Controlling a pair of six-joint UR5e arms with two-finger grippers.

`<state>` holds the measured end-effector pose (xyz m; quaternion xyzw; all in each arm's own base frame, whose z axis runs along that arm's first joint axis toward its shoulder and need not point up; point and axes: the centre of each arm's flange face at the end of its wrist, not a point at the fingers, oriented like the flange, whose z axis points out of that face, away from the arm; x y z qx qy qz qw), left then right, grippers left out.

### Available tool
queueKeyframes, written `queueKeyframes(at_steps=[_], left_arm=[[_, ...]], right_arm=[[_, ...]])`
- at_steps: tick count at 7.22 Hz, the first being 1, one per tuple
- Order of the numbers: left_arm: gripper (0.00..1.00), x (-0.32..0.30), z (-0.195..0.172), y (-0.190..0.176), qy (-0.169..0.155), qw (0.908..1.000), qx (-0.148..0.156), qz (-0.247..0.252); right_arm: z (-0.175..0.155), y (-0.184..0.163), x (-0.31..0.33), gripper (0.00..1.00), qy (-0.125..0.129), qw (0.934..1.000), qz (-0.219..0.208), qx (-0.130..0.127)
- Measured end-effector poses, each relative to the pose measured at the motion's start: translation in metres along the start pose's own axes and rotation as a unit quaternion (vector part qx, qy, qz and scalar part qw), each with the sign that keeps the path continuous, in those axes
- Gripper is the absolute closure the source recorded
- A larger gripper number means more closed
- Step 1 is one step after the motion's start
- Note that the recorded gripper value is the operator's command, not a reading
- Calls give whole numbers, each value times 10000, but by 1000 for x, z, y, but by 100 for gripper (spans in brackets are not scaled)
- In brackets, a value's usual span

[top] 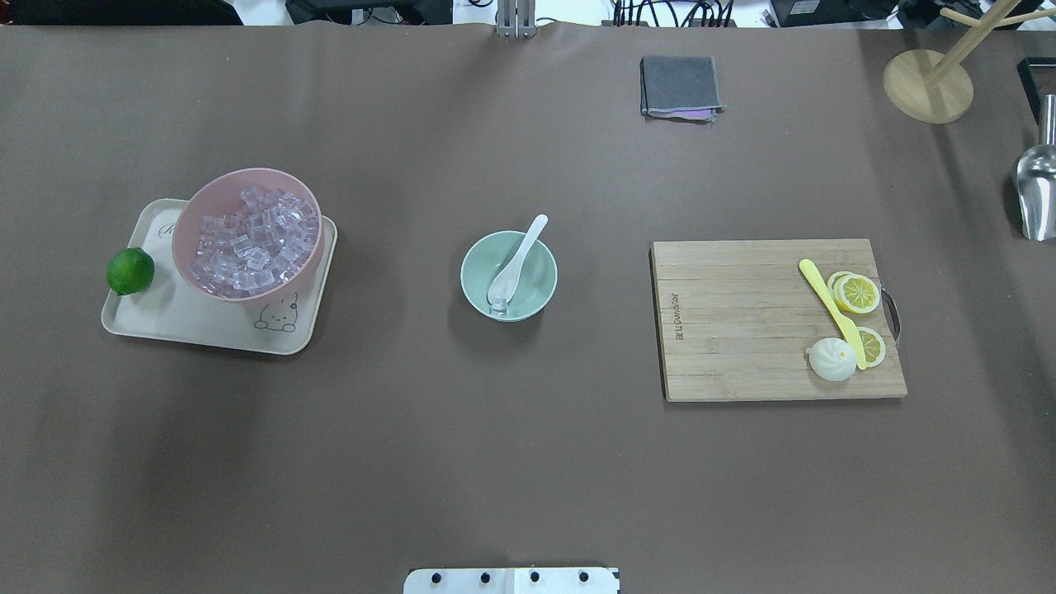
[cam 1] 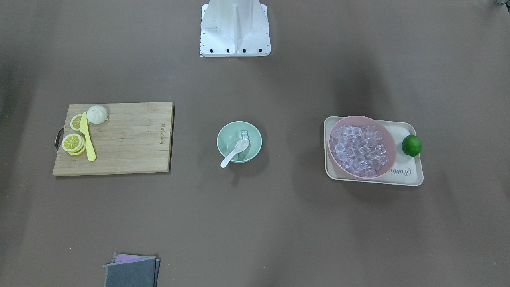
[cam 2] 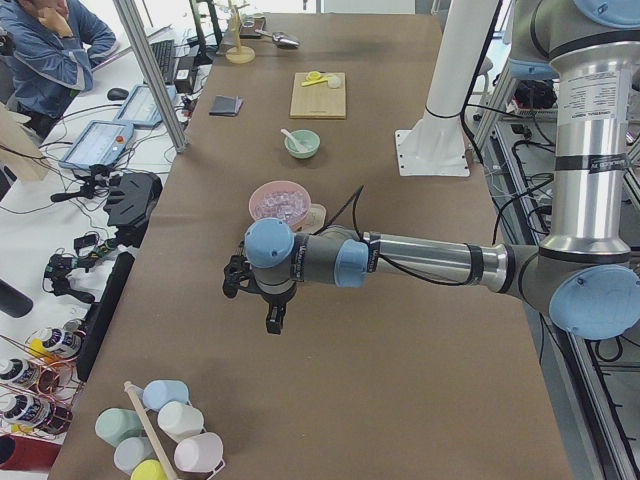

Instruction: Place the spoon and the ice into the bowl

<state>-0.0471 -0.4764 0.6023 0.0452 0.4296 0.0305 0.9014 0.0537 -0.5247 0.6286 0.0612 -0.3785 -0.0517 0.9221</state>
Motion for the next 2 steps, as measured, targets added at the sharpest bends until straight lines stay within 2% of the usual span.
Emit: queueKeyframes(at_steps=[2], left_arm=[[2,-1,-1,0,-12,10000,10,-4]], right_arm=[[0,0,0,0,1,10000,-2,-1]])
